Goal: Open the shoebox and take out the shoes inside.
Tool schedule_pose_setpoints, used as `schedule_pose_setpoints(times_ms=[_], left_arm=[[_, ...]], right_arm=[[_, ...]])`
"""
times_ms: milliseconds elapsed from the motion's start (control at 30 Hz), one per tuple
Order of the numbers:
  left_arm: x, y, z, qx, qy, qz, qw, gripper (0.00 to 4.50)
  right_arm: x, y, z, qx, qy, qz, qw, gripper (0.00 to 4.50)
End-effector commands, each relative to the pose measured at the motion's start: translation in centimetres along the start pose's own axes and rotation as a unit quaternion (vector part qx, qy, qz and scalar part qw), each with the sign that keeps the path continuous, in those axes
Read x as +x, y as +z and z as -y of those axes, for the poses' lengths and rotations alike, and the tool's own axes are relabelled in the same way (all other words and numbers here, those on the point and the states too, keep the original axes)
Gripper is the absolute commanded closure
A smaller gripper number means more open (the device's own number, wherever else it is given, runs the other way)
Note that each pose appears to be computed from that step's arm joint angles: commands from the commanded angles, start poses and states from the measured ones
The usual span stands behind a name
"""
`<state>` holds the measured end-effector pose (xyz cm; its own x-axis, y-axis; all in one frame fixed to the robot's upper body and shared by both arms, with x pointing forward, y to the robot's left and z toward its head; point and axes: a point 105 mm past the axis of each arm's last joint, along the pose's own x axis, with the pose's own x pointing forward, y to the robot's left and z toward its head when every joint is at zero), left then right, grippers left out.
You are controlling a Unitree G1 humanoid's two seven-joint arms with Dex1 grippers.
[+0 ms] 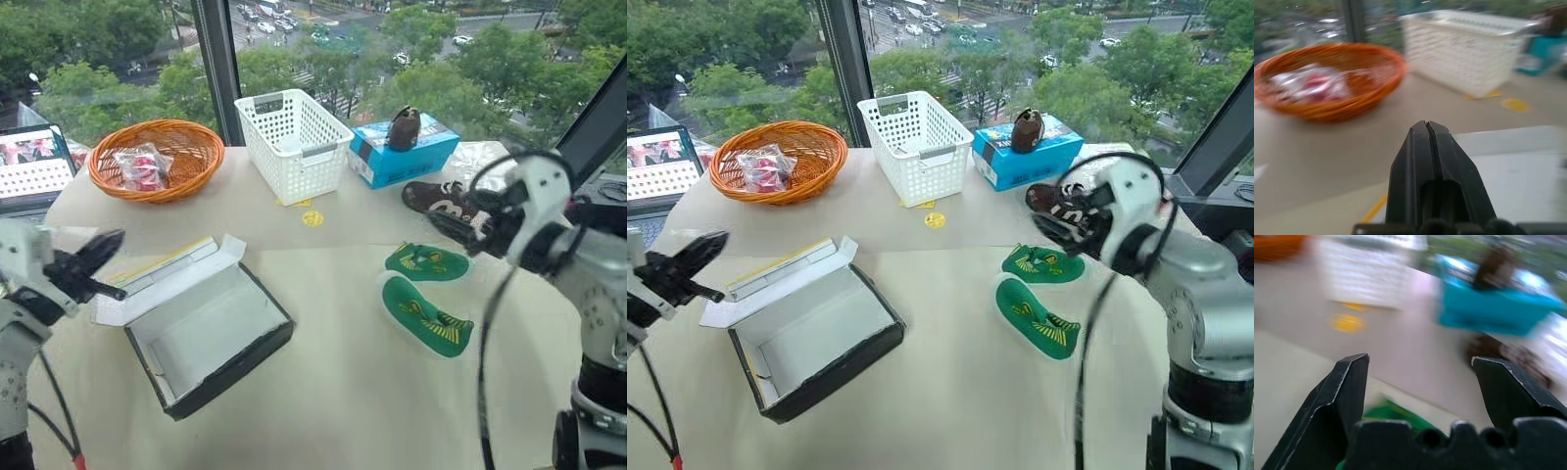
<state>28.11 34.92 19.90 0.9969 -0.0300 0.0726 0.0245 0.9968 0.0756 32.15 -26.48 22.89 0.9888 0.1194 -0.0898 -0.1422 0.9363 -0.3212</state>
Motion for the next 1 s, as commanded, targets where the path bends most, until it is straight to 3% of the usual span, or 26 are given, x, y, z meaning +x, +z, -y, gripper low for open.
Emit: schedule_pose_setpoints(times_ms=[33,167,467,1000], left_arm=[[-0.7,-1.1,-4.1,0.006,0.11,-0.004,0.994,4.5],[-1.6,-4.1,-7.2,0.001,0.197,-0.025,0.98,4.5],[-2.5,-9.4,-8.6,-0.043,0.279,-0.043,0.958,4.5],[-1.2,-10.8,-7.0,-0.05,0.24,-0.037,0.969,4.5]], right_arm=[[-2.1,-0.9,5.2,-0.026,-0.131,0.011,0.991,0.5],[-4.1,-4.9,7.8,-0.047,-0.213,-0.027,0.976,0.5],[-4.5,-12.0,5.6,-0.051,-0.241,-0.085,0.966,0.5],[-4.0,-13.2,4.6,-0.064,-0.223,-0.084,0.969,0.5]])
